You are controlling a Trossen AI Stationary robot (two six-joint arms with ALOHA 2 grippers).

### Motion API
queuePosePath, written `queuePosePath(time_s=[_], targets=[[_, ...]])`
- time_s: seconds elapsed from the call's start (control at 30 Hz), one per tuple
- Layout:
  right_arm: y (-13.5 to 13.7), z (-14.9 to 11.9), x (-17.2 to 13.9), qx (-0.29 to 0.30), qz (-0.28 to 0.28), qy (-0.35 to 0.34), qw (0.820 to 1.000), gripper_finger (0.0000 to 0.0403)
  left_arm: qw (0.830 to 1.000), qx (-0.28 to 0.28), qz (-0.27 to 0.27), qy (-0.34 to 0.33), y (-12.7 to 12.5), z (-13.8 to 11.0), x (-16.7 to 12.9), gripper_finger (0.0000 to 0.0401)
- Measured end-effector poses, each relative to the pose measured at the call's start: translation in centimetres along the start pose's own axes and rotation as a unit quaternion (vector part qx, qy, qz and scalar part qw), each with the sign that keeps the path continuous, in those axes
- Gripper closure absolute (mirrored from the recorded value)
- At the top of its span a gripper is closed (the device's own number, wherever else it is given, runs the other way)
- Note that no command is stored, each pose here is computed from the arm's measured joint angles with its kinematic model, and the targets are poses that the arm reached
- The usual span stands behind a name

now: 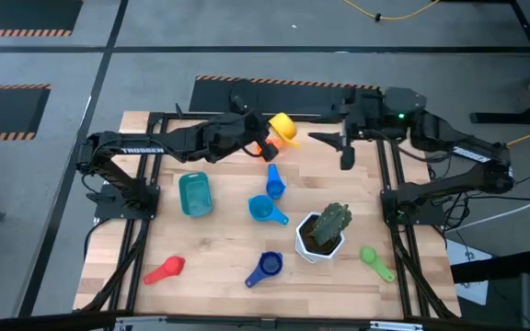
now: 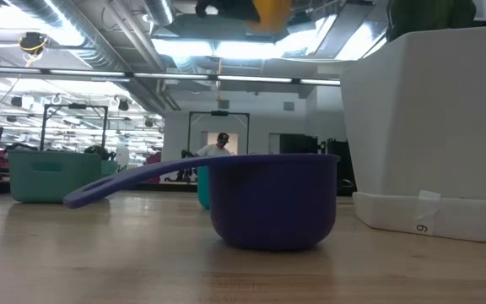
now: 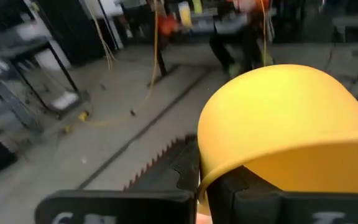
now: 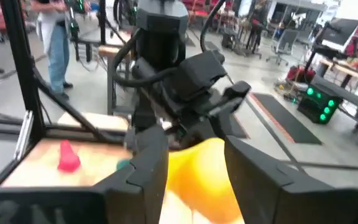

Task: Nest measuring cups in basket
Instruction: Stack the yellow measuring cup on top of the light blue measuring cup

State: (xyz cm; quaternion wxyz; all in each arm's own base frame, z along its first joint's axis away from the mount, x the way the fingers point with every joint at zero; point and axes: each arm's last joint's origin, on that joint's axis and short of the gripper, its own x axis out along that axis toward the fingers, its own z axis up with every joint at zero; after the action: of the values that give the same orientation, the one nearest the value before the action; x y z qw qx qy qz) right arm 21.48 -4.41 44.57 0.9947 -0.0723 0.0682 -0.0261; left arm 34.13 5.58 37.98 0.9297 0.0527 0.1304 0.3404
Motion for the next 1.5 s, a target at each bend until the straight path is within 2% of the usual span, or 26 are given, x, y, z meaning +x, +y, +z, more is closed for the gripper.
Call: queuePosePath(time_s=[0.13, 0.23, 0.4, 0.57, 0.67, 0.9, 1.03, 1.17, 1.33, 1.43, 1.5], targets=[[0.0, -0.4, -2.9, -0.001, -0.032, 0.040, 0.999, 0.0241, 0.996, -0.007, -0.054, 0.068, -0.4, -1.5, -0.1, 0.0395], [0.0, -1.0, -4.9, -0.010, -0.053, 0.085, 0.995, 0.0241, 0.985, -0.035, -0.103, 0.131, -0.6, -2.6, -0.4, 0.0395], [0.2, -1.5, -7.5, 0.020, -0.063, 0.110, 0.992, 0.0241, 0.949, -0.087, -0.185, 0.240, -0.9, -4.3, -1.1, 0.0396], [0.5, -2.0, -8.5, 0.023, -0.065, 0.110, 0.992, 0.0241, 0.914, -0.113, -0.231, 0.315, -1.1, -5.2, -1.9, 0.0396], [0.6, -2.8, -8.1, 0.024, -0.063, 0.116, 0.991, 0.0240, 0.902, -0.123, -0.257, 0.324, -1.3, -5.2, -2.0, 0.0396], [0.7, -5.7, -6.4, 0.031, -0.055, 0.159, 0.985, 0.0240, 0.889, -0.133, -0.286, 0.332, -1.1, -5.2, -1.9, 0.0396], [0.8, -7.2, -5.6, 0.033, -0.052, 0.174, 0.983, 0.0240, 0.887, -0.135, -0.291, 0.333, -1.0, -5.1, -1.9, 0.0396], [0.6, -8.4, -5.1, 0.033, -0.063, 0.185, 0.980, 0.0240, 0.892, -0.139, -0.298, 0.311, -0.9, -3.5, -1.9, 0.0397], [0.0, -9.4, -4.9, 0.042, -0.083, 0.202, 0.975, 0.0240, 0.897, -0.101, -0.296, 0.312, -1.3, -1.2, -1.1, 0.0397], [-0.3, -9.7, -5.0, 0.048, -0.092, 0.210, 0.972, 0.0240, 0.885, -0.076, -0.290, 0.356, -2.0, -1.2, 0.0, 0.0397], [-0.5, -9.7, -5.1, 0.050, -0.098, 0.211, 0.971, 0.0240, 0.876, -0.068, -0.305, 0.368, -2.9, -1.5, 1.2, 0.0397]])
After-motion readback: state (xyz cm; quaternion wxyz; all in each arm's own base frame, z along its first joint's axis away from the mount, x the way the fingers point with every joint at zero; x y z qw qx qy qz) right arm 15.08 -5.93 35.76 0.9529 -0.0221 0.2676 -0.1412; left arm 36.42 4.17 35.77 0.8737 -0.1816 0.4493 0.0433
